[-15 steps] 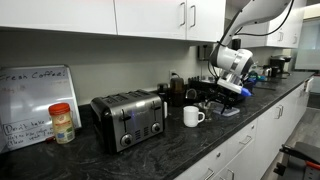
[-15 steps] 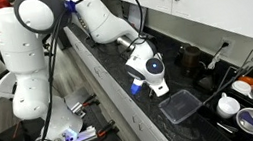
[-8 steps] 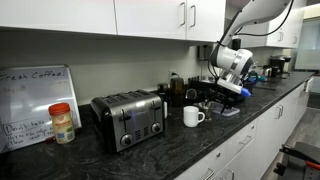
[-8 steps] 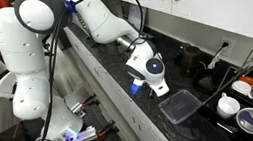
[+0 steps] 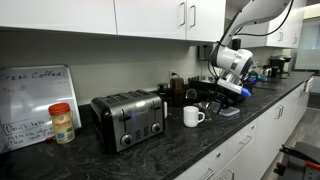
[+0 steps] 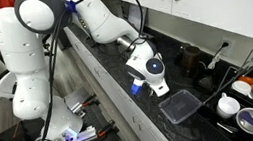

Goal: Pick the funnel and put it on top of the cup on the counter

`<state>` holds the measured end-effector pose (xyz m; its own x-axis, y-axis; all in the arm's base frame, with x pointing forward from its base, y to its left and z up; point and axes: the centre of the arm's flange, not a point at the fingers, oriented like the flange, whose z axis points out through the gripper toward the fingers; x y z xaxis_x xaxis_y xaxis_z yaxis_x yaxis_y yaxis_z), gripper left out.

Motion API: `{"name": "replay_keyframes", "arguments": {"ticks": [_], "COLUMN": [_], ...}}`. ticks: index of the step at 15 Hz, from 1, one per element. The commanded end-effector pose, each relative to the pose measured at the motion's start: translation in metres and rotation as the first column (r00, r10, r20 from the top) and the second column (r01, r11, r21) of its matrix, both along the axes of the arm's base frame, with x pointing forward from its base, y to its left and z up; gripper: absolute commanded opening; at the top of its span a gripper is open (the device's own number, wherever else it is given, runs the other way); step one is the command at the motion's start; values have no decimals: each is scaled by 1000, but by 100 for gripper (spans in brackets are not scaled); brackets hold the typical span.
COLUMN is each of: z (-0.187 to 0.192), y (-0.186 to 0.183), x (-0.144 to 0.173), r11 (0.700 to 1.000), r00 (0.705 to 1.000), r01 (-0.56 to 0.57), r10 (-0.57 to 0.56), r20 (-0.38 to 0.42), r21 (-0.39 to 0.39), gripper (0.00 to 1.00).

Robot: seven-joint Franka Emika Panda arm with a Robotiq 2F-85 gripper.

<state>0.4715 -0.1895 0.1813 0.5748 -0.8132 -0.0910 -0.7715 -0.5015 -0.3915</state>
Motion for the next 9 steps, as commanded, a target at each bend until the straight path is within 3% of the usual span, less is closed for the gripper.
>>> {"name": "replay_keyframes", "arguments": {"ticks": [1, 5, 9], "z": [-10, -11, -6], "y": [-3, -3, -3], "x": [4, 3, 7], "r11": [1000, 1000, 1000], "r00": [1000, 1000, 999], "r01": [-11, -14, -19], "r10": [11, 14, 19], "r20": [16, 15, 26], "r21": [-2, -2, -2], "gripper": [32, 4, 1]}}
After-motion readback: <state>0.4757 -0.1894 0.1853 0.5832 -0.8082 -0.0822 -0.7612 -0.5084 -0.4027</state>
